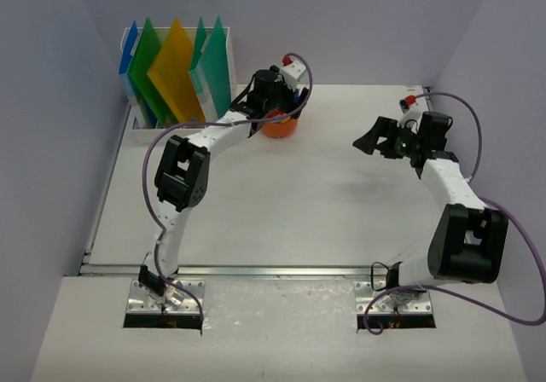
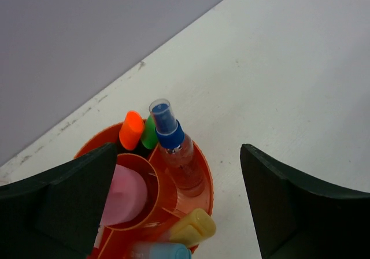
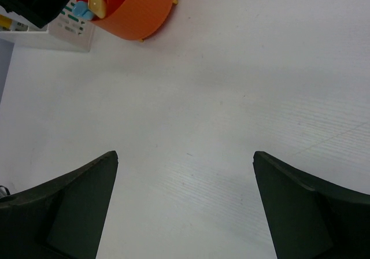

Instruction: Organize the desk

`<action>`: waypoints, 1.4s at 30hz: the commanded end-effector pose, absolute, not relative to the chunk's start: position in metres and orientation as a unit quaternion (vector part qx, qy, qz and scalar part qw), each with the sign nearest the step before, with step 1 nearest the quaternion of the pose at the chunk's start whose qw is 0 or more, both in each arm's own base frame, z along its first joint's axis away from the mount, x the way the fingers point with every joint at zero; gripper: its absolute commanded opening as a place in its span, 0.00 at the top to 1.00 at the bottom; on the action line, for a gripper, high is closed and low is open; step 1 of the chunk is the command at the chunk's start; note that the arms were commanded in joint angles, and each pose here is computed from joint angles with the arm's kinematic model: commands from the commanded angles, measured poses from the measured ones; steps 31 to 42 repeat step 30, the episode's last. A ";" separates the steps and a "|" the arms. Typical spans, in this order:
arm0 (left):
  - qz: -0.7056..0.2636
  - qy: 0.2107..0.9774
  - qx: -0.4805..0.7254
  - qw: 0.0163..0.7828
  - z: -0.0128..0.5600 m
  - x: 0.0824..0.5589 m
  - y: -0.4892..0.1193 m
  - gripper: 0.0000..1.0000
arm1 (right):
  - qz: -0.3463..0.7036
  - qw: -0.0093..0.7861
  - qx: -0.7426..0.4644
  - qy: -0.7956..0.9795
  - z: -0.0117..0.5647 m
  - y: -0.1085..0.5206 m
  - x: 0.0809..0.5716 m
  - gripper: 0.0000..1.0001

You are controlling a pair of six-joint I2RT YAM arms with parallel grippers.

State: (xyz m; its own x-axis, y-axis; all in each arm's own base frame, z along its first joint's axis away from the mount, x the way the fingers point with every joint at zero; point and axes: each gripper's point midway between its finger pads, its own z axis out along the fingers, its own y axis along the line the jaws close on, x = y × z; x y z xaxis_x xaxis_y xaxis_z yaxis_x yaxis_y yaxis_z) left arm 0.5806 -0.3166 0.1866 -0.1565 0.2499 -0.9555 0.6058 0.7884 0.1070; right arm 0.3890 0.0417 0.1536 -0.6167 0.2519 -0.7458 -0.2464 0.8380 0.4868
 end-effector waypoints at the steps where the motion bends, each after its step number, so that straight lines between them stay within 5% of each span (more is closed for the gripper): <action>1: -0.206 0.734 0.239 0.602 0.324 0.533 -0.294 0.00 | 0.222 0.497 -0.066 0.836 0.206 0.029 0.394 0.01; 11: -0.163 0.855 0.155 0.468 0.248 0.402 -0.167 0.00 | 0.153 0.426 -0.106 0.885 0.156 0.014 0.346 0.01; 22: -0.060 0.851 0.092 0.514 0.199 0.310 -0.060 0.00 | 0.156 0.439 -0.127 0.876 0.152 0.034 0.296 0.01; 42: -0.053 0.840 0.079 0.534 0.215 0.300 -0.053 0.00 | 0.150 0.462 -0.127 0.865 0.153 0.040 0.272 0.01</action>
